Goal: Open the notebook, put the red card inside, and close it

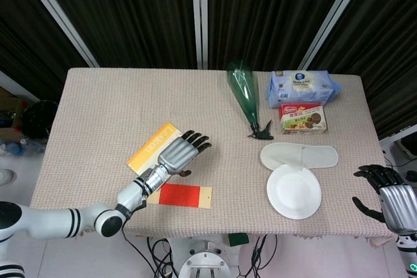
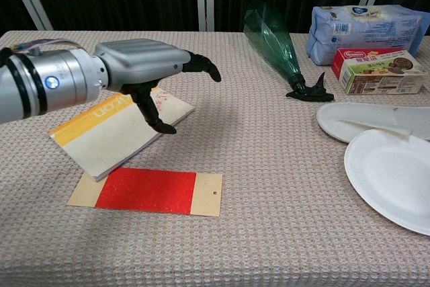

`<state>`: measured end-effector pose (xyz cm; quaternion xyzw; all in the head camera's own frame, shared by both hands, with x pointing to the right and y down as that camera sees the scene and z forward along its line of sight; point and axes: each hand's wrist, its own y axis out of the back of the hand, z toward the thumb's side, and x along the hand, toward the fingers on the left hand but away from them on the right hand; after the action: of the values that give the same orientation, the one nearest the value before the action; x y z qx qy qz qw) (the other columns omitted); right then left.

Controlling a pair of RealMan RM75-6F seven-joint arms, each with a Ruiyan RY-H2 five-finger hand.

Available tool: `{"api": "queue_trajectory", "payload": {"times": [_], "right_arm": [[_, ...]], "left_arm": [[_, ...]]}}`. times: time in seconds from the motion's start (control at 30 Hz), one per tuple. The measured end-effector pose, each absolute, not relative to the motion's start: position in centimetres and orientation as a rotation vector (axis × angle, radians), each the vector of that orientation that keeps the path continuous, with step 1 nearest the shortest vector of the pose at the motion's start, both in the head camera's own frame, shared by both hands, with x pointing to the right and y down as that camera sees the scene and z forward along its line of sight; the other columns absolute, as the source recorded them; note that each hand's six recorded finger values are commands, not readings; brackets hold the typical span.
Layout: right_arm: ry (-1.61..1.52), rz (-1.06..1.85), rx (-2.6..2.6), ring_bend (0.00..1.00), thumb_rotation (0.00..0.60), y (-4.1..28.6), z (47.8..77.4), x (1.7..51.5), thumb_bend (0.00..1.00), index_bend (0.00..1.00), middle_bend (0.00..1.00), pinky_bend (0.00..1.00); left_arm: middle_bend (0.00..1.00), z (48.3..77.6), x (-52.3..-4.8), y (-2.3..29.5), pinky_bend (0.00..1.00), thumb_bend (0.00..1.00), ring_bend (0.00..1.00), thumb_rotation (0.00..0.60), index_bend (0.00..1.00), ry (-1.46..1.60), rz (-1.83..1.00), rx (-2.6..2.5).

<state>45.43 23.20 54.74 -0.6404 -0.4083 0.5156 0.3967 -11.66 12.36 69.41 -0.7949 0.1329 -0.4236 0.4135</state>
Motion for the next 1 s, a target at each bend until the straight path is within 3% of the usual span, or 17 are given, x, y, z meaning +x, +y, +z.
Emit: {"api": "queue_trajectory", "payload": {"times": [0.67,0.87,1.0], "right_arm": [[-1.052,1.326,-1.645,0.21,0.6,23.2,55.6,45.9,0.17,0.35,0.27,0.26],[-1.051,1.327,-1.646,0.21,0.6,23.2,55.7,45.9,0.17,0.35,0.27,0.27],[-1.053,1.325,-1.647,0.21,0.6,23.2,55.7,45.8,0.17,0.35,0.27,0.27]], "left_arm": [[0.07,74.0,-12.4,11.8,0.1,0.15,0.07,0.6,0.14,0.357,-1.277,-1.953],[0.07,74.0,-13.2,11.5,0.1,0.29,0.07,0.6,0.14,0.369,-1.301,-1.949],[0.07,74.1,-13.8,11.4,0.1,0.31,0.07,0.6,0.14,0.366,-1.325,-1.942]]}}
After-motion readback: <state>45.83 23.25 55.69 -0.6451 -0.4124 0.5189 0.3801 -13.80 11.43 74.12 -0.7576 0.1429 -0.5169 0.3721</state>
